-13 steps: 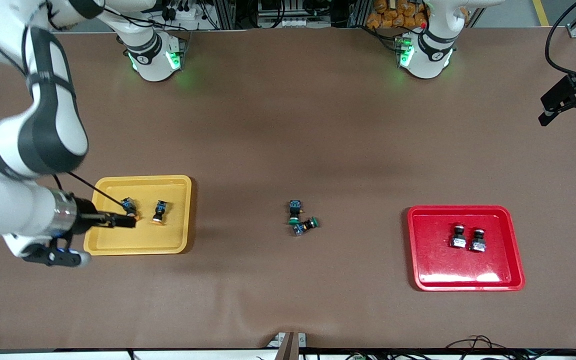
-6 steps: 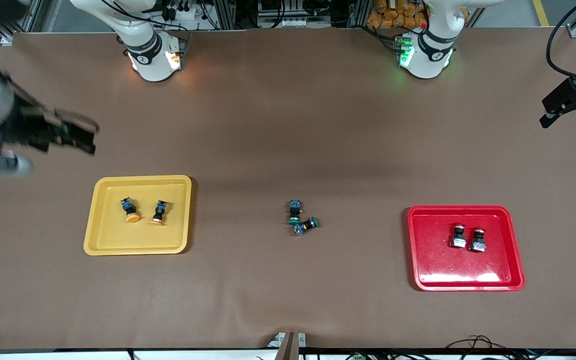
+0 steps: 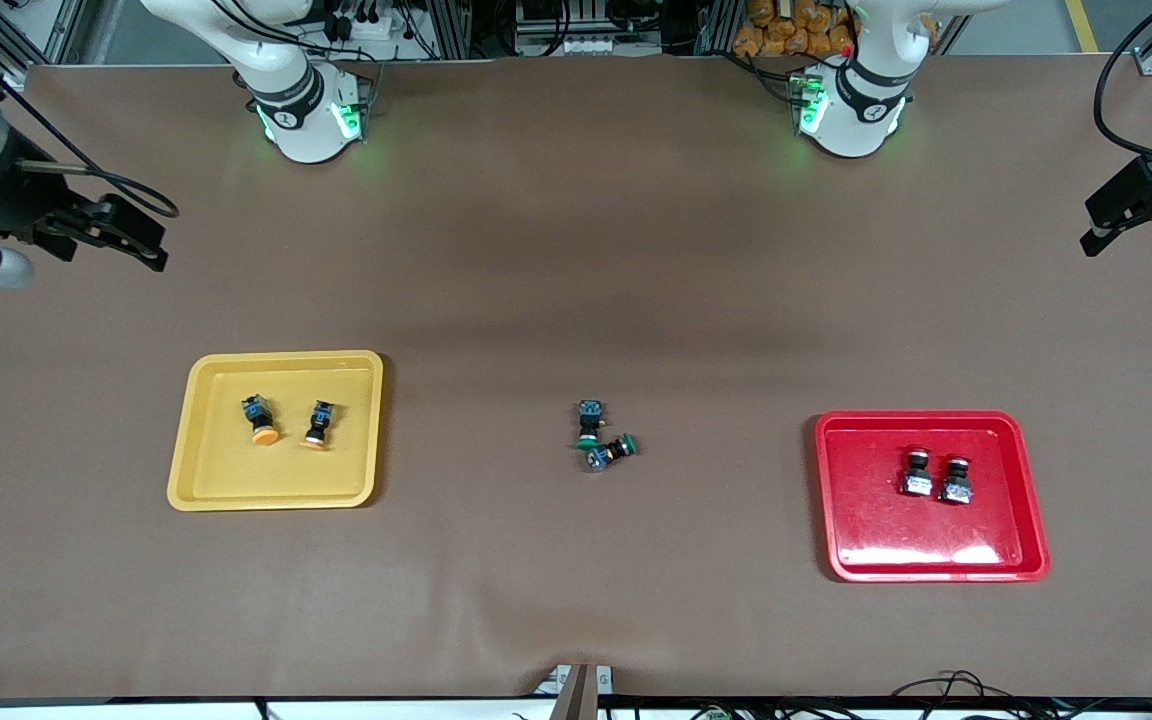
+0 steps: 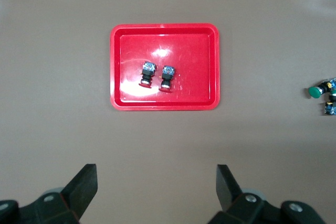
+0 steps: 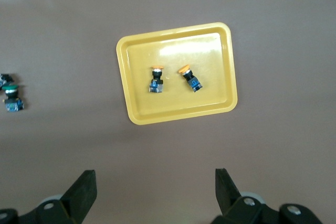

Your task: Place red and yellow buttons in trays

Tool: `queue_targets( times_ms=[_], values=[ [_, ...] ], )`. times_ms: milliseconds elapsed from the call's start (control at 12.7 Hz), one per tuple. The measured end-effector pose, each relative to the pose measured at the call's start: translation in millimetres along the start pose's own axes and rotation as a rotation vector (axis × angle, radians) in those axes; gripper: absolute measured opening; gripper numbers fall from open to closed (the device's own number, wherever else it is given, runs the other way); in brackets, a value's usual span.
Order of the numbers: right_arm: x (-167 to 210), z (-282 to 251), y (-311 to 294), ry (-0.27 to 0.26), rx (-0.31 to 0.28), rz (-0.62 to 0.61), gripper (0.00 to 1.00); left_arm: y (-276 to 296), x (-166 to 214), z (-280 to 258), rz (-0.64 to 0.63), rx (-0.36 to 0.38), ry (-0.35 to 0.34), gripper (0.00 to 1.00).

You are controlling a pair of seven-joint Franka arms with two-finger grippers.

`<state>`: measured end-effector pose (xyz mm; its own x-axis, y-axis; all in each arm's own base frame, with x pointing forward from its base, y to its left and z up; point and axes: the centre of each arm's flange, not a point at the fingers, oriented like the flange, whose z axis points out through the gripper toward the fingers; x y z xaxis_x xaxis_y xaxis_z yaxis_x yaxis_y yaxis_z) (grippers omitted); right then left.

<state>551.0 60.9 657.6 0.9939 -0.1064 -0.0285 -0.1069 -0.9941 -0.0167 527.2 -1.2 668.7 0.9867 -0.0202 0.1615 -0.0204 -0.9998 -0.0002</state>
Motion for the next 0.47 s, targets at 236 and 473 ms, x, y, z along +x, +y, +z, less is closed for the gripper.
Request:
queue_targets(
  times_ms=[236,473],
  values=[
    [-7,4,28,0.006,0.030,-0.020,1.00,-1,-8,-11,-0.002,-0.001,-0.052,1.00],
    [-11,7,18,0.009,0.028,-0.046,1.00,-1,-9,-14,-0.002,-0.001,-0.059,1.00]
  ],
)
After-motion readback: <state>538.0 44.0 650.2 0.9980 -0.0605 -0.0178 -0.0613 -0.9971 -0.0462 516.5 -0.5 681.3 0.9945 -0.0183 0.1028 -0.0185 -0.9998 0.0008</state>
